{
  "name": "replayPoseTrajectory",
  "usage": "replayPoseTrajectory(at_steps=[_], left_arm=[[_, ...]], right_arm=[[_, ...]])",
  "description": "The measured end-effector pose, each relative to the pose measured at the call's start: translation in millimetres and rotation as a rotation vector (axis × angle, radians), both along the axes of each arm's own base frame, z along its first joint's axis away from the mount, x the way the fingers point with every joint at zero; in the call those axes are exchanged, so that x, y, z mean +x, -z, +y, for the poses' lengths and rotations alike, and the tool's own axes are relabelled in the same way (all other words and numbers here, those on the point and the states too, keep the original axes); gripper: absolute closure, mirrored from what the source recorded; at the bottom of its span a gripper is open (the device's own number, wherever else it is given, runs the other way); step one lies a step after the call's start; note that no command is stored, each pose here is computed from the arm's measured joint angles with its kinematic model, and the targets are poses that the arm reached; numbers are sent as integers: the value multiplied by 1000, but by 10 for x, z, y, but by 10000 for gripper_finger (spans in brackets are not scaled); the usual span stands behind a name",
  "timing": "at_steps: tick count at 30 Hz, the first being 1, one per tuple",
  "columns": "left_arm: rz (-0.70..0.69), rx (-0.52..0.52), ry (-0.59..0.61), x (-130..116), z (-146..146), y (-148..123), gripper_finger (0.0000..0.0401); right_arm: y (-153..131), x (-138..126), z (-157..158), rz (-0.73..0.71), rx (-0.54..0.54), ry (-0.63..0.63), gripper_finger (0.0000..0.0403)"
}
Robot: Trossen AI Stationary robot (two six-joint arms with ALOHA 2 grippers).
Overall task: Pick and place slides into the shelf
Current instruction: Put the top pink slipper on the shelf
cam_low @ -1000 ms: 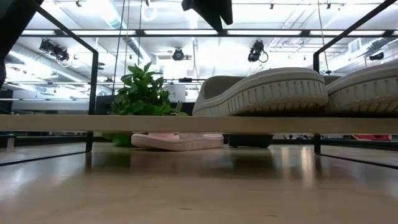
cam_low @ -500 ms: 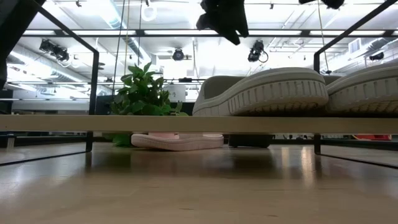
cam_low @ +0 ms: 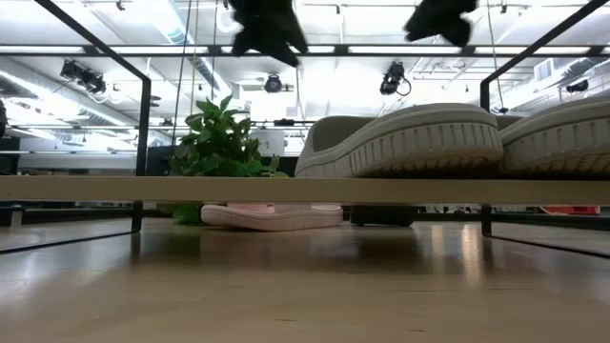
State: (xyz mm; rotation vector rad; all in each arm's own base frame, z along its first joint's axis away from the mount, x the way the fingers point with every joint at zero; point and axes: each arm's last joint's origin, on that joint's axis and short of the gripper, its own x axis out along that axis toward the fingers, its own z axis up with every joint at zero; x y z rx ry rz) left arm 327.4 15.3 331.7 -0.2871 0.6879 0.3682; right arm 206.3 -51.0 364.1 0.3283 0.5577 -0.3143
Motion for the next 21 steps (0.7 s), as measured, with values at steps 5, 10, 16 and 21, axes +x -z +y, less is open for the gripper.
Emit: replayPoseTrajectory(at_steps=[5,10,16,21], left_arm=[[-11,2,-20,-315,55,-32,251],[-10,22,-25,-542,108,-36,258],[-14,55,-28,-747,174,-31,261],[-8,86,-13,-768,215,-37,254]], right_arm=[[133,306,-314,-52,70,-15,299],[243,551,-635,-29,111,9,299],[173,825,-1025,-24,123,50,299],[151,1003,-1354,23,132,86,299]])
